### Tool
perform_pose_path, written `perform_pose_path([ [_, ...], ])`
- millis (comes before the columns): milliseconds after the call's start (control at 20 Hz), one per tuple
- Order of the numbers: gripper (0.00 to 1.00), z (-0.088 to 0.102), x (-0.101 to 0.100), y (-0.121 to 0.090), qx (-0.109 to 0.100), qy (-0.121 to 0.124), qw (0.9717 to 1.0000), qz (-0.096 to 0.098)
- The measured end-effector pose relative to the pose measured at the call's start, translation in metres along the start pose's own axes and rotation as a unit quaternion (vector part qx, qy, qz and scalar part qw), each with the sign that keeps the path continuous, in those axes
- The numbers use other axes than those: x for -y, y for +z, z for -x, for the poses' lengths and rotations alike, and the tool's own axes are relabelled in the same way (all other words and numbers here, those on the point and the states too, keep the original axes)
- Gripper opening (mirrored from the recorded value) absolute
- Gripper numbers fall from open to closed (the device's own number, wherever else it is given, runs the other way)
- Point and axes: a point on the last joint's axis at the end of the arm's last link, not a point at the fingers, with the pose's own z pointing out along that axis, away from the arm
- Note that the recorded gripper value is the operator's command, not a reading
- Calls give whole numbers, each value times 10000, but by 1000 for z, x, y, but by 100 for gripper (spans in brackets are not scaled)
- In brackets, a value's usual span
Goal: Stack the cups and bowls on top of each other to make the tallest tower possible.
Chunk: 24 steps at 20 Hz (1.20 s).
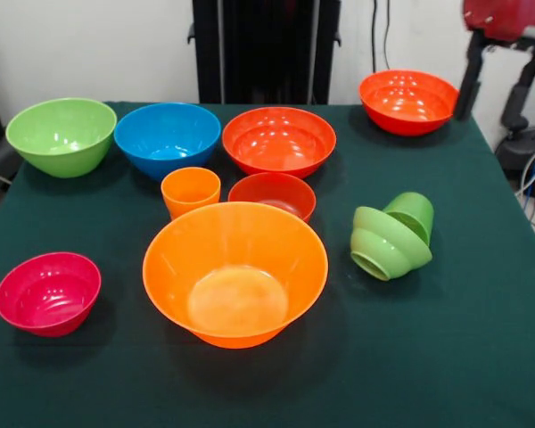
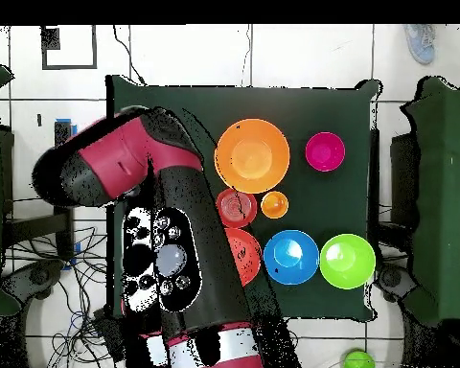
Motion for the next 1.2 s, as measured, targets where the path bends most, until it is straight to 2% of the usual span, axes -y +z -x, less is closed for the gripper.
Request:
perform_pose_path([
  [150, 100, -8, 11, 12, 43, 51, 10000, -30],
  [300, 100, -20, 29, 34, 109, 138, 9998, -80],
  [500, 100, -38, 45, 59, 39, 206, 9996, -171],
  [700, 100, -57, 53, 80, -184, 235, 9993, -234],
  [850, 100, -76, 55, 103, -435, 241, 9984, -256],
  [1050, 100, -109, 47, 138, -813, 153, 9962, -284],
  [1200, 100, -129, 36, 159, -976, 39, 9948, -287],
])
